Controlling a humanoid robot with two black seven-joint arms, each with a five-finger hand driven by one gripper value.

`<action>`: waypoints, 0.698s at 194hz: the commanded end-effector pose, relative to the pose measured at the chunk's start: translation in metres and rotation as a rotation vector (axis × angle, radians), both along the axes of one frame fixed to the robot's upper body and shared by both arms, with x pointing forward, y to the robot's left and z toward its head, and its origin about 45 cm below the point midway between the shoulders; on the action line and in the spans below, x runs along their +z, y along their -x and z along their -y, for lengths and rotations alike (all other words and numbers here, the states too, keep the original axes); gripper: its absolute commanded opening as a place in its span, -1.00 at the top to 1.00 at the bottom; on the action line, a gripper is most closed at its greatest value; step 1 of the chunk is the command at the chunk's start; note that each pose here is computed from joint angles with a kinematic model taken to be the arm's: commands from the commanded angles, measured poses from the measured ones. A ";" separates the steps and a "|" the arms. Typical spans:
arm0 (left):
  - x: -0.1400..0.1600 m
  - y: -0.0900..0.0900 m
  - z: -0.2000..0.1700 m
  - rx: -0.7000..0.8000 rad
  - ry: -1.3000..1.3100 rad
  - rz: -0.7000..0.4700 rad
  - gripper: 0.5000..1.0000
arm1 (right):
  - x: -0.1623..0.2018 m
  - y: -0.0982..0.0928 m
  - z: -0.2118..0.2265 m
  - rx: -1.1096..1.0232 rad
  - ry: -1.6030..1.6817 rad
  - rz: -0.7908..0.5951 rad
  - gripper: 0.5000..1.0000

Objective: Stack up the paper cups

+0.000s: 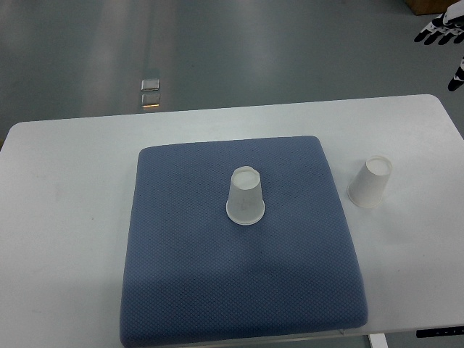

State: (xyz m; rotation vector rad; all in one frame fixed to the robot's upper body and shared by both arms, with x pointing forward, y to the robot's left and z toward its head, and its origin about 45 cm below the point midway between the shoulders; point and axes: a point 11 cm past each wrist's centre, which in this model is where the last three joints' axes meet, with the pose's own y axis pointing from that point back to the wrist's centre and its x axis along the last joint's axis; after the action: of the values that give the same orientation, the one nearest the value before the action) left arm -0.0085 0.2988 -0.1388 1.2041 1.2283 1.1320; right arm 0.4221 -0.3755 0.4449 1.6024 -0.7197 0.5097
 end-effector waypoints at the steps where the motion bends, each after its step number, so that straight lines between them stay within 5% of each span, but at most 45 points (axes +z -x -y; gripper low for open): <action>1: 0.000 0.000 0.003 -0.002 0.007 0.000 -1.00 | 0.002 0.001 -0.001 0.002 0.005 0.002 -0.88; 94: 0.000 0.000 0.001 0.002 0.000 -0.002 -1.00 | -0.079 0.004 -0.007 0.014 0.024 -0.175 -0.87; 135: 0.000 0.000 -0.001 0.002 -0.005 -0.002 -1.00 | -0.118 -0.005 -0.013 -0.015 0.027 -0.151 -0.86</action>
State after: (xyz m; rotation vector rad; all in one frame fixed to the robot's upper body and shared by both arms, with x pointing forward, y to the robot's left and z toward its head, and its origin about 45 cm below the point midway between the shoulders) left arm -0.0086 0.2983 -0.1388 1.2068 1.2299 1.1324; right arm 0.4210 -0.3694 0.3440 1.5964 -0.5960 0.3742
